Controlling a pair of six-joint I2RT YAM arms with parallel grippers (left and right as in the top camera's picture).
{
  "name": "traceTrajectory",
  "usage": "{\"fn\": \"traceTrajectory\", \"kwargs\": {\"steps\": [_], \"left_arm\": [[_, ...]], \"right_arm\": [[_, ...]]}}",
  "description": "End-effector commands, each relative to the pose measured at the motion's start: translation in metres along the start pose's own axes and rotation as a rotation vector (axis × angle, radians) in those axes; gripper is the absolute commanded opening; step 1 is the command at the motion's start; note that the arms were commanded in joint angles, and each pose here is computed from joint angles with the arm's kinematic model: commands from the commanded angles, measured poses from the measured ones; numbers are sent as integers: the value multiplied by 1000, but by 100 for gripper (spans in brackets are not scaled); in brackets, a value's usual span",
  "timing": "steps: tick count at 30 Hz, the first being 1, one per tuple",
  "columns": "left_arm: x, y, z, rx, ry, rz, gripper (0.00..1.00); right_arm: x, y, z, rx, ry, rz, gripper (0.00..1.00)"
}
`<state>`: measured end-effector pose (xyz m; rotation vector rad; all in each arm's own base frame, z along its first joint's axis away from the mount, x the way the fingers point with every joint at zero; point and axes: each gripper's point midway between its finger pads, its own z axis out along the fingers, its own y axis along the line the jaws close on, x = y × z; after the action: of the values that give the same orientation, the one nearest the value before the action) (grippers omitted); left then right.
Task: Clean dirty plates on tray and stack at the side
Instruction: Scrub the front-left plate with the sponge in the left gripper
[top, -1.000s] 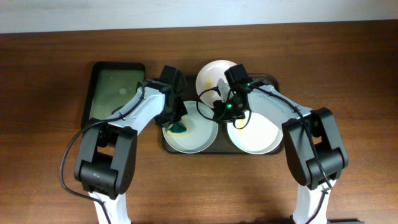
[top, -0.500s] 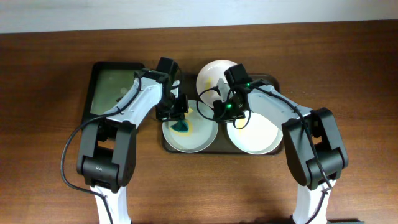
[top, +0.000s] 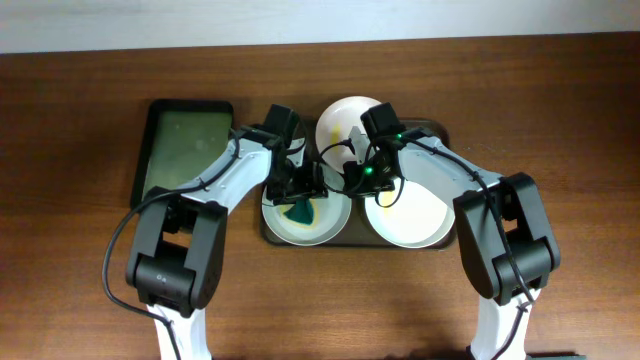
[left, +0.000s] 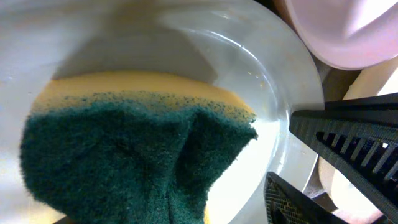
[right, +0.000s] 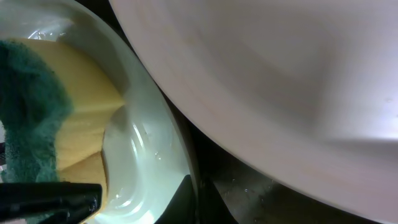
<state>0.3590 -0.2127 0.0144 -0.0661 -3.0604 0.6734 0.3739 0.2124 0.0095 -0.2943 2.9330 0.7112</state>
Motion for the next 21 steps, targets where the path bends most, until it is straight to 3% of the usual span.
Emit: {"fn": "traceTrajectory", "kwargs": {"steps": [1, 2, 4, 7, 13, 21], "left_arm": [[19, 47, 20, -196, 57, -32, 65], [21, 54, 18, -233, 61, -36, 60], [26, 70, 13, -324, 72, -41, 31], [31, 80, 9, -384, 86, -45, 0], [31, 89, 5, -442, 78, -41, 0], [9, 110, -32, -658, 8, -16, 0]], "right_arm": [[1, -8, 3, 27, 7, 7, 4], [1, -8, 3, 27, 7, 7, 4], [1, -8, 3, 28, 6, 7, 4], [1, -8, 3, 27, 6, 7, 4], [1, -8, 3, 28, 6, 7, 4], [1, -8, 3, 28, 6, 7, 4]]}}
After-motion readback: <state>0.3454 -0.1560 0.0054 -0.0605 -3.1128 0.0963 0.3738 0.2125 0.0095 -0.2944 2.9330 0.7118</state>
